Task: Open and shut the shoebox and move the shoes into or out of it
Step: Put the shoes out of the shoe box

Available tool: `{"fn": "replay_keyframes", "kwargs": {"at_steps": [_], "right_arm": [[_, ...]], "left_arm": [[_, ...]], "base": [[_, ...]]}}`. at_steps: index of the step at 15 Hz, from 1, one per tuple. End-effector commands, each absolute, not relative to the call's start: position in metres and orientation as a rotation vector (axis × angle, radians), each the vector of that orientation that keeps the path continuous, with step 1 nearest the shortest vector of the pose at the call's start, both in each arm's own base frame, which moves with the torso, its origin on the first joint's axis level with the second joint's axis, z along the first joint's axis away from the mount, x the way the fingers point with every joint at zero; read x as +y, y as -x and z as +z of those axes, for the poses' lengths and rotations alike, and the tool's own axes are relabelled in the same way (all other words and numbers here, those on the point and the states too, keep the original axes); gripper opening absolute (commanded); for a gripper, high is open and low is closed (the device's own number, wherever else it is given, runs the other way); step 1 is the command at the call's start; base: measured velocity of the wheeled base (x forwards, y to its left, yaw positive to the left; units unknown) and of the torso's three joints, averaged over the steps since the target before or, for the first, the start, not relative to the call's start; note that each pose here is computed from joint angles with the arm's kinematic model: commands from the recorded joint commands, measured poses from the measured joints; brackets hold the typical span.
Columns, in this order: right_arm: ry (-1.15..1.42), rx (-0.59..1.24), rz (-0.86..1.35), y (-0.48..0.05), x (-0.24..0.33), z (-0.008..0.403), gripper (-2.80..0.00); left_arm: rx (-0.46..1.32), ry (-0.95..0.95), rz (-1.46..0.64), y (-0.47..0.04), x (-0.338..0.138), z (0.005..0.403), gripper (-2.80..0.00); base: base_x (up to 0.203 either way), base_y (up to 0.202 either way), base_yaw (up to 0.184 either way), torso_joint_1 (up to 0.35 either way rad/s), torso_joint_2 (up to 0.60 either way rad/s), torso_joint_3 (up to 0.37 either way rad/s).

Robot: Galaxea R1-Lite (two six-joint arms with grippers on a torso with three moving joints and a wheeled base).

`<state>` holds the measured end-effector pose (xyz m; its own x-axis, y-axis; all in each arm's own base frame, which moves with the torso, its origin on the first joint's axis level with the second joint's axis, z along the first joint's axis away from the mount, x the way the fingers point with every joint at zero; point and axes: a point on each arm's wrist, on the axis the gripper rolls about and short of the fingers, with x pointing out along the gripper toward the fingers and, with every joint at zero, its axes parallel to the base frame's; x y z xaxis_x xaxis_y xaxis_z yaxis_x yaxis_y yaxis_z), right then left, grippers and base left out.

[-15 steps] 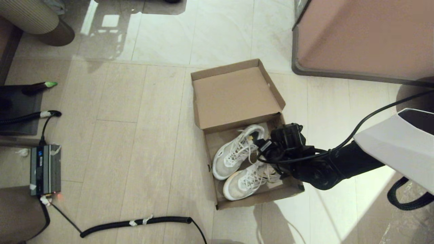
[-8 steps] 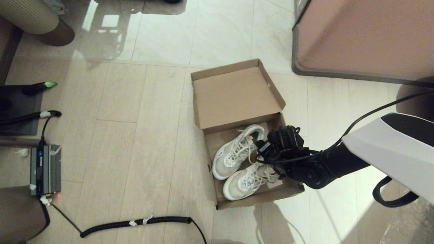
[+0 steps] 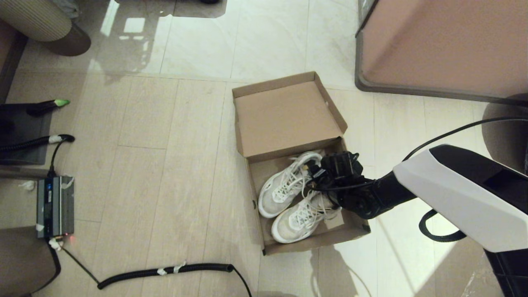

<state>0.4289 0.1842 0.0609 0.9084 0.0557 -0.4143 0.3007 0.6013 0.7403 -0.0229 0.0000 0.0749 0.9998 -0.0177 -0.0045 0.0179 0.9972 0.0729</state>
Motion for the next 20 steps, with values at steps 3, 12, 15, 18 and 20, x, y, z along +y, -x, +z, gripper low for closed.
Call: {"fn": "replay_keyframes", "kwargs": {"at_steps": [3, 12, 15, 18, 20], "right_arm": [[-0.921, 0.426, -0.163, -0.437, 0.183, 0.052, -2.8], [-0.791, 0.649, -0.288, -0.394, 0.17, 0.081, -2.8], [-0.776, 0.666, -0.256, -0.371, 0.173, 0.095, -2.8], [-0.766, 0.681, -0.221, -0.345, 0.177, 0.117, -2.8], [-0.764, 0.678, -0.183, -0.324, 0.178, 0.134, -2.8]], "left_arm": [[0.002, -0.074, -0.017, 0.023, 0.0, 0.075, -2.8], [-0.002, -0.069, -0.017, 0.023, 0.0, 0.075, -2.8], [-0.001, -0.064, -0.017, 0.023, 0.0, 0.075, -2.8], [-0.001, -0.064, -0.017, 0.023, 0.0, 0.075, -2.8], [-0.001, -0.066, -0.017, 0.023, 0.0, 0.075, -2.8]], "base": [[0.0, 0.0, 0.0, 0.0, 0.0, 0.0], [0.0, 0.0, 0.0, 0.0, 0.0, 0.0], [0.0, 0.0, 0.0, 0.0, 0.0, 0.0], [0.0, 0.0, 0.0, 0.0, 0.0, 0.0], [0.0, 0.0, 0.0, 0.0, 0.0, 0.0]]}}
